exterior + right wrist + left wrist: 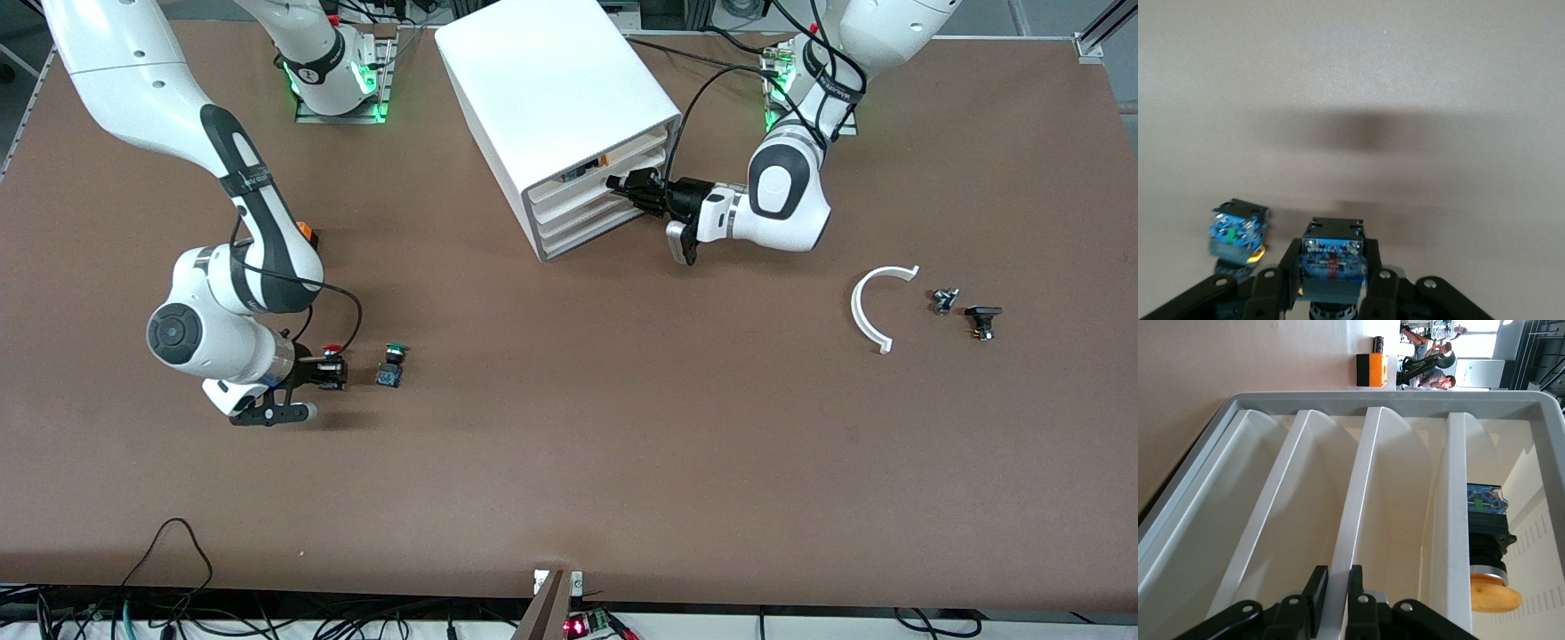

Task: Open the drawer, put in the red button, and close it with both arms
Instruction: 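Grasp the red button with the right gripper while the left gripper pulls the drawer, then carry the red button with the right gripper over the open drawer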

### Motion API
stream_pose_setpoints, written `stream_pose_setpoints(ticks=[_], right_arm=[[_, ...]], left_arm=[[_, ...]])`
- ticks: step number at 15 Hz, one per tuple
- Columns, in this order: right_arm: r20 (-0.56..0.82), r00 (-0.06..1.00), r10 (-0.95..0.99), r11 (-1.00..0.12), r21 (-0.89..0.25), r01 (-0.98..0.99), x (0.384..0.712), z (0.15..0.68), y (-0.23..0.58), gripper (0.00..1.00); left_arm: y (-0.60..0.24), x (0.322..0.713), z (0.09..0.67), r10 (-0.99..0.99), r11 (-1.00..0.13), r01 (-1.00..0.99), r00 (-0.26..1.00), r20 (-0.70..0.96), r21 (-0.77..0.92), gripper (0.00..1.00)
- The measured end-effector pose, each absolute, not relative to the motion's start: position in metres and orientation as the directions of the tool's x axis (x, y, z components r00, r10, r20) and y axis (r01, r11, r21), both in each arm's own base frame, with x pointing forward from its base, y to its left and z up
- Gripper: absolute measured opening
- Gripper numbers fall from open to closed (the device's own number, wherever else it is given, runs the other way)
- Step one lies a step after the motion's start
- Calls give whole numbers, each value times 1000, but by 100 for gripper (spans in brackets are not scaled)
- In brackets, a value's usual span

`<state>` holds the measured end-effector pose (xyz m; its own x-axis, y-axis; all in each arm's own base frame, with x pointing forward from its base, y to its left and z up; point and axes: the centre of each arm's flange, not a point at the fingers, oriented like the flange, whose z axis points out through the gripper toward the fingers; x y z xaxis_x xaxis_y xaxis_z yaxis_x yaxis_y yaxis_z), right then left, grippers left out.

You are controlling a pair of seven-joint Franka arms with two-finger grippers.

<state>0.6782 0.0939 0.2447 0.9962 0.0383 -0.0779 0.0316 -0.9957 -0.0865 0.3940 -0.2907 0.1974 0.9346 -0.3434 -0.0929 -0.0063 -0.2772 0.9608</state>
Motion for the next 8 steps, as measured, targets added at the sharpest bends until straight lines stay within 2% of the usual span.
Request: stream_pose_setpoints(ticks=[4, 8], right_arm=[[-110, 993, -49, -995, -75, -58, 683, 305, 125, 41], [-132, 977, -168, -983, -47, -175, 676, 357, 171, 41]], left_arm=[[-274, 407, 197, -308, -280, -10, 948, -80, 960, 18], [-235, 452, 201, -291, -298, -75, 957, -15, 952, 17]])
